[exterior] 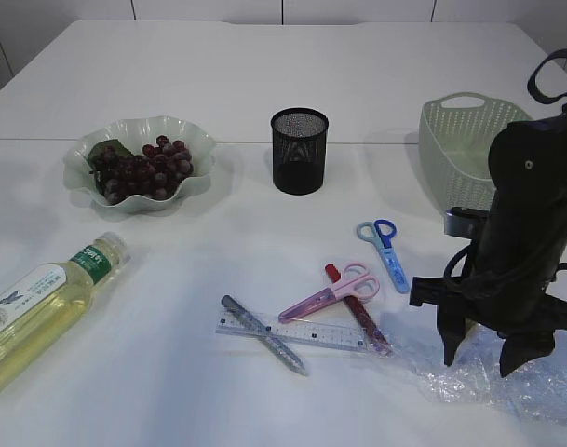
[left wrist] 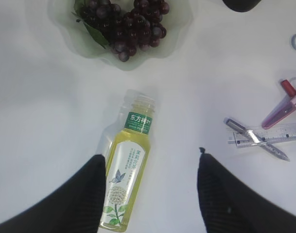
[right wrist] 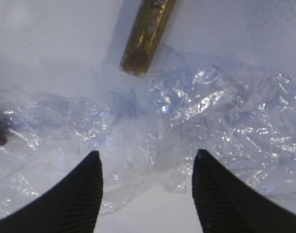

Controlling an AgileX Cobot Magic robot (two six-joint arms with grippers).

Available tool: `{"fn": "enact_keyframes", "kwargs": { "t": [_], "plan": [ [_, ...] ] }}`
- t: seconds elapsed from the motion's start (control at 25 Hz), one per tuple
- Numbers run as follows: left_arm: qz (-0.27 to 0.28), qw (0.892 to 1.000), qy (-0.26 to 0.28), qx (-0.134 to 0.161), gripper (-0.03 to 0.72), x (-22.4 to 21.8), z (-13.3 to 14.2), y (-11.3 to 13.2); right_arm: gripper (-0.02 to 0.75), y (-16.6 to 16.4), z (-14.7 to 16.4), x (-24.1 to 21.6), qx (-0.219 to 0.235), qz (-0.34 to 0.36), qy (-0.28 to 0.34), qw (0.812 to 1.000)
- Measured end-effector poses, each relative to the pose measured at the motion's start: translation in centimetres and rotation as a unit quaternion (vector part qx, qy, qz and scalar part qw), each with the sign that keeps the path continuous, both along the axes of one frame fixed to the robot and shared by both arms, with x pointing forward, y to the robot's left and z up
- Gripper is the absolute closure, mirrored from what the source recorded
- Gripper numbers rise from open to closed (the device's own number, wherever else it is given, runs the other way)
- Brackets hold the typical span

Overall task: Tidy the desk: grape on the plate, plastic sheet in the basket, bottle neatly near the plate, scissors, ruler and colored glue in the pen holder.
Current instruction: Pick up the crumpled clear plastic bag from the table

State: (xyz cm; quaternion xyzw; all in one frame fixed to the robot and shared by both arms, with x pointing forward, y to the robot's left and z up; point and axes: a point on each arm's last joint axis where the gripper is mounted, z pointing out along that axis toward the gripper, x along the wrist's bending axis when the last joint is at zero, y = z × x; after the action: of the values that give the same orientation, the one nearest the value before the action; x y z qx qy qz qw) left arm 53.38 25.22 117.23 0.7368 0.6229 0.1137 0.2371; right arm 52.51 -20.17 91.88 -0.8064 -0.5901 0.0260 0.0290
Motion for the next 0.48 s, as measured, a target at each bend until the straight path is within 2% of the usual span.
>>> {"fn": "enact_keyframes", "kwargs": {
  "t": [0.48],
  "plan": [
    [0.0,1.0,0.0,0.0,0.254,0.0,0.0,0.0,0.299,0.09,-0.63,0.37,0.0,0.001,-0.007,1.0]
  ]
}}
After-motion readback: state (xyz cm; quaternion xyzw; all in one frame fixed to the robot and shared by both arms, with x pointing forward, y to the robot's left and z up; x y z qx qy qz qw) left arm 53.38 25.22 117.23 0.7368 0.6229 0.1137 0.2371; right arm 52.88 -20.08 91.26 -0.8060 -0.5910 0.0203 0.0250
